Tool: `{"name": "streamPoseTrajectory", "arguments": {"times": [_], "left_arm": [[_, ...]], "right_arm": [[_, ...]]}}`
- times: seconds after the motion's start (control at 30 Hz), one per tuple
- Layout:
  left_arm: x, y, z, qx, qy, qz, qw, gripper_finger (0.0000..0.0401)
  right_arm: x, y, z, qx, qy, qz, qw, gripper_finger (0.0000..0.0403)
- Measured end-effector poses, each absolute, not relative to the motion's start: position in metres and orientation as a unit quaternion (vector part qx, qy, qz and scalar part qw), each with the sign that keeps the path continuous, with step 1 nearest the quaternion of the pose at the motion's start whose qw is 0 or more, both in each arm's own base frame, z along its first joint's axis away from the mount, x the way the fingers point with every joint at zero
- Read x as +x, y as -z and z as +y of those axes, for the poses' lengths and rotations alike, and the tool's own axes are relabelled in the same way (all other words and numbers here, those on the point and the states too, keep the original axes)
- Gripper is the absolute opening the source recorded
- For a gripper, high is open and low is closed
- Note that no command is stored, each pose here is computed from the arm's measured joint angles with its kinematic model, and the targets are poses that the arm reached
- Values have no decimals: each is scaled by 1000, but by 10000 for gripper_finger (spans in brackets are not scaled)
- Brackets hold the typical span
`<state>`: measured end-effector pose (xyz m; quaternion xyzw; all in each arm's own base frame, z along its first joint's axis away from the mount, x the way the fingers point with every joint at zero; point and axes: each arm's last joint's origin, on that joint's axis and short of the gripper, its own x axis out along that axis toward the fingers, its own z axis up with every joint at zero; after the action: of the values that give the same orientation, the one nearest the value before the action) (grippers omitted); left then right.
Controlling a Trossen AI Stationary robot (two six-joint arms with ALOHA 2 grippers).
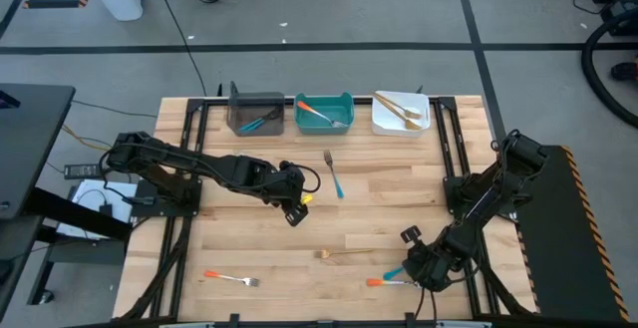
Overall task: Sort silverware by color (type)
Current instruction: Put the bottom blue fork into the black bin
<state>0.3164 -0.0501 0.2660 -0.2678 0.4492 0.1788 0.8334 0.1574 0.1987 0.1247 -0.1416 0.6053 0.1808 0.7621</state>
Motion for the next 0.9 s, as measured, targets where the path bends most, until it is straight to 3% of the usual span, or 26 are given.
{"name": "streamPoseTrajectory", "arguments": {"times": [0.2, 0.6, 0.73, 0.9], "left_arm": [[317, -266, -48, -260, -195, 441, 837, 82], [325, -270, -10, -300, -239, 395, 835, 82], [335, -277, 8, -307, -232, 342, 858, 82], [344, -288, 30, -303, -212, 273, 888, 82]], "right_arm": [[160, -125, 197, -117, -172, 613, 762, 13], [170, -158, 150, -90, -100, 622, 772, 9], [179, -184, 126, -61, -67, 570, 817, 8], [192, -225, 89, -30, 39, 469, 882, 8]]}}
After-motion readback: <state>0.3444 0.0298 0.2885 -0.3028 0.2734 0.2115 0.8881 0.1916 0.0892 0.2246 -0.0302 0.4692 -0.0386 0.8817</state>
